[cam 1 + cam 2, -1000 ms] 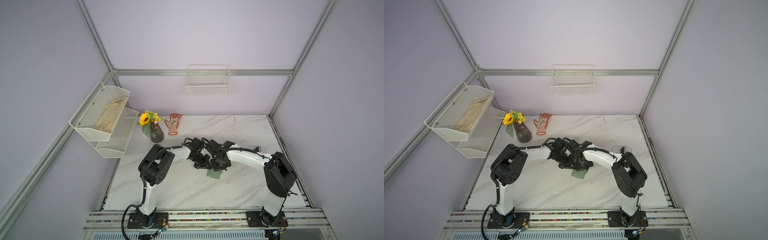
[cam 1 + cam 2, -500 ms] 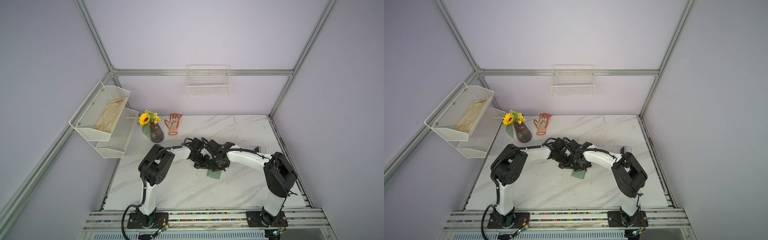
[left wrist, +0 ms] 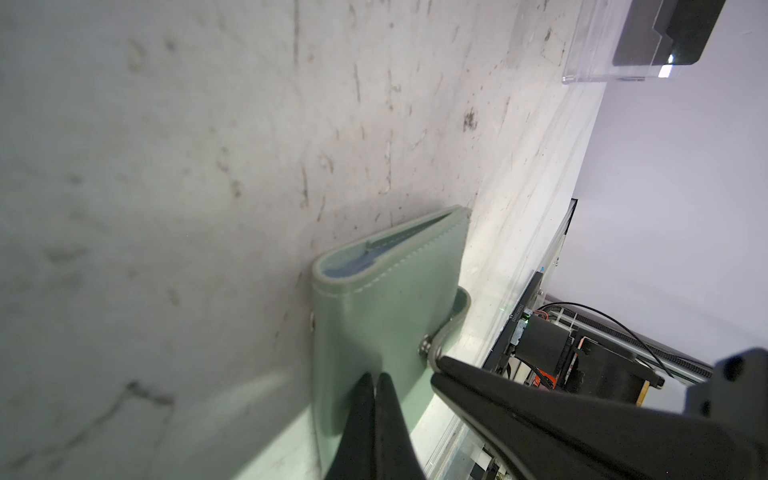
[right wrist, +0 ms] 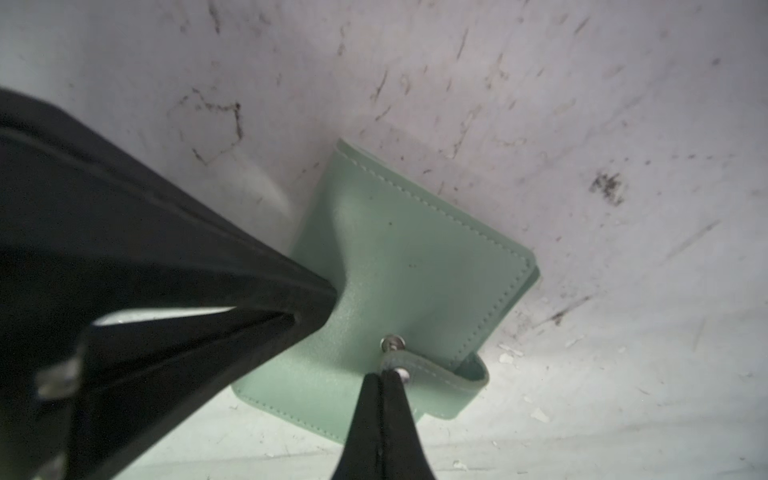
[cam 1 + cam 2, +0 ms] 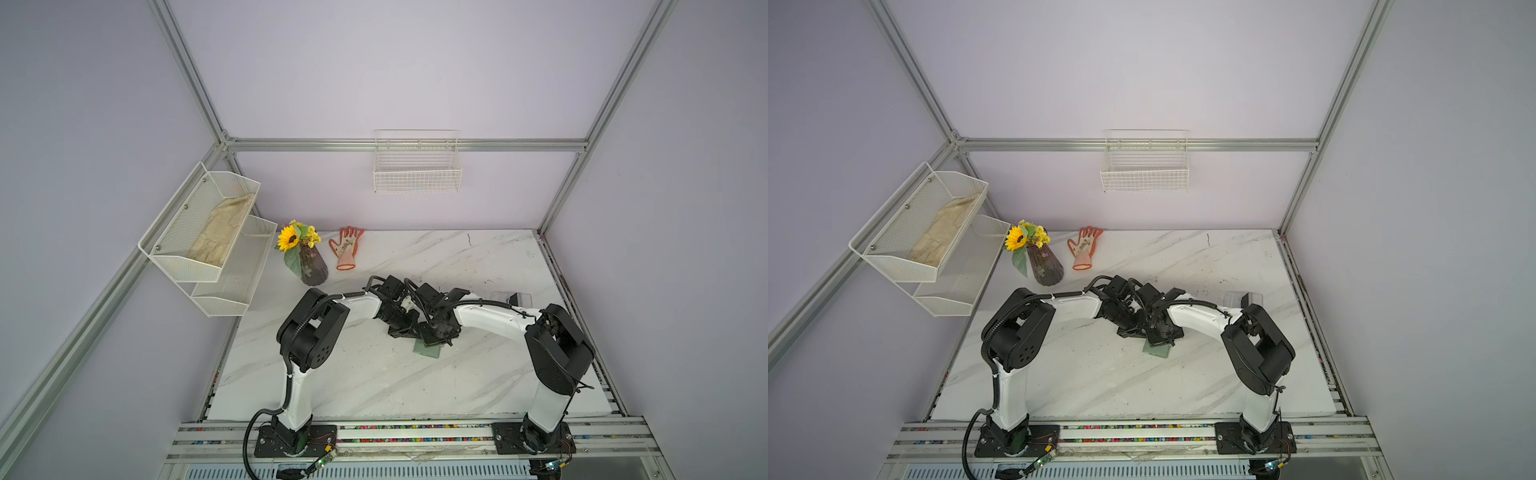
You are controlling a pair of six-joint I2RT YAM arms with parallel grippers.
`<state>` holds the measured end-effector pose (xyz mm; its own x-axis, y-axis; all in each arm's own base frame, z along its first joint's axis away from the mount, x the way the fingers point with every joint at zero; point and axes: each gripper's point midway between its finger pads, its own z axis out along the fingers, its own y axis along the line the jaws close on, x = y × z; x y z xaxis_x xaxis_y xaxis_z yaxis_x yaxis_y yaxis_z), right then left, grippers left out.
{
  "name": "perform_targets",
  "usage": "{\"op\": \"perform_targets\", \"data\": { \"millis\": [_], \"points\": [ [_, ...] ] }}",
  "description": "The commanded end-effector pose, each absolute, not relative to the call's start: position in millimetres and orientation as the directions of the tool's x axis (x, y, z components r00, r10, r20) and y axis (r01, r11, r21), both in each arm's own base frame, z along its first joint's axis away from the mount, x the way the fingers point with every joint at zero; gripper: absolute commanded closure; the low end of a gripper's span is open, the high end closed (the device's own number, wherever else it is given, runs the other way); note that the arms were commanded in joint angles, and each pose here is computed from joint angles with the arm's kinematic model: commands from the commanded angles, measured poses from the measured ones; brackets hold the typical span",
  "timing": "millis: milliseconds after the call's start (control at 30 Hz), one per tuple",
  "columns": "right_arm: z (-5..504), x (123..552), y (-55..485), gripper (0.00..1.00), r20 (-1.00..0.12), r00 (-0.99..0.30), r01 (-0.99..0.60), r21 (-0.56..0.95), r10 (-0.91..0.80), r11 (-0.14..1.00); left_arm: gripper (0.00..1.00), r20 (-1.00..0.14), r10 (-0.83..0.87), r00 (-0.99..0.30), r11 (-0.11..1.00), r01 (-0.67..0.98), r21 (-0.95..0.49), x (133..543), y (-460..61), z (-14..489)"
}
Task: Insert credit cards into a card holder
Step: Close the card holder at the center of the board.
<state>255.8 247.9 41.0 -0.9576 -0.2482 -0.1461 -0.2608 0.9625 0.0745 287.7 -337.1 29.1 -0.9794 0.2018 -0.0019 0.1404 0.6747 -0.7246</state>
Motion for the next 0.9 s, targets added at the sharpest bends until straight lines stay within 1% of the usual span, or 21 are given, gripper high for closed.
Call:
{"op": "perform_targets", "data": {
  "millis": [0,267,867],
  "points": [
    [43,257,245,0.96,-0.154,-0.958,-0.258,0.083,-0.243,0.963,0.98,0.106,0.176,-0.979,0.774,0.071,-0.629,266,-313,-8],
    [60,269,248,0.96,-0.189,-0.957,-0.245,0.111,-0.222,0.963,0.98,0.107,0.176,-0.979,0.775,0.07,-0.628,266,-312,-8],
    [44,273,256,0.96,-0.168,-0.956,-0.265,0.137,-0.241,0.954,0.98,0.113,0.172,-0.979,0.778,0.065,-0.625,266,-312,-10]
  ]
}}
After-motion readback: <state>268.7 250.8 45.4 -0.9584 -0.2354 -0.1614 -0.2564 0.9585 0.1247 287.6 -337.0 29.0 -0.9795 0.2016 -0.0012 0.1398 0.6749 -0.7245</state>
